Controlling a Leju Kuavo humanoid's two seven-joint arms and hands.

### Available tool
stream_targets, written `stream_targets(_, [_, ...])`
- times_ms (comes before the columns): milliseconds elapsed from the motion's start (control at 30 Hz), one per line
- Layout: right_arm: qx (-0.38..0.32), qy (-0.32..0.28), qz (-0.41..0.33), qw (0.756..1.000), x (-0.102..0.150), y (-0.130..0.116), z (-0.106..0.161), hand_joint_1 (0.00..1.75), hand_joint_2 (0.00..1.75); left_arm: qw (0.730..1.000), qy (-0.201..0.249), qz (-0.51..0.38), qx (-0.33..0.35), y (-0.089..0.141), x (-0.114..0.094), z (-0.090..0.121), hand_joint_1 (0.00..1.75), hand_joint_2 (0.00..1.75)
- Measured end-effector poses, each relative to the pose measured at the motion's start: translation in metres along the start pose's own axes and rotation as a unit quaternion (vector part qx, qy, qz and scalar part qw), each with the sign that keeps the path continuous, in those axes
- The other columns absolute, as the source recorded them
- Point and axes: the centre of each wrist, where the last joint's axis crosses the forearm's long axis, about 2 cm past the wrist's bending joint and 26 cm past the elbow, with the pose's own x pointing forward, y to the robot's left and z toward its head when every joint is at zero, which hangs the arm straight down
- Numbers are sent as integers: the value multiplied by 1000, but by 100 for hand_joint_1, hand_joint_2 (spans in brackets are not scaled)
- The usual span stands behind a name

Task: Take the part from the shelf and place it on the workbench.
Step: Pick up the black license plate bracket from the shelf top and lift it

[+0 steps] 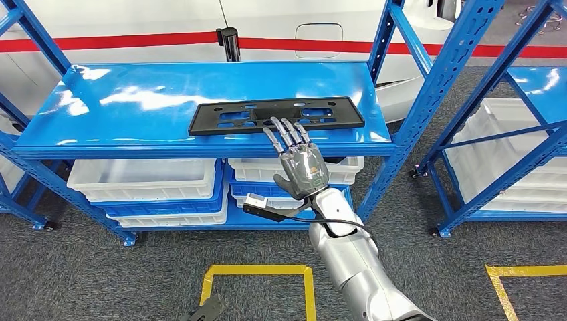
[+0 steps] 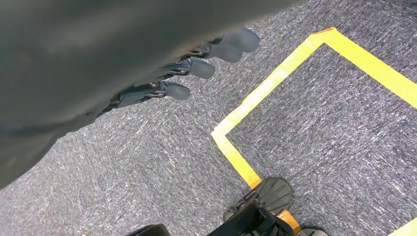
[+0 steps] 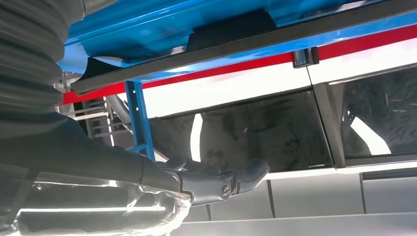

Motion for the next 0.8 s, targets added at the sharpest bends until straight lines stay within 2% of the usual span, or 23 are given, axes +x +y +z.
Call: stream_targets(800, [-4, -5, -29, 1000, 12, 2, -3, 0, 175, 1000, 12, 5, -1, 0, -1, 0, 0, 0])
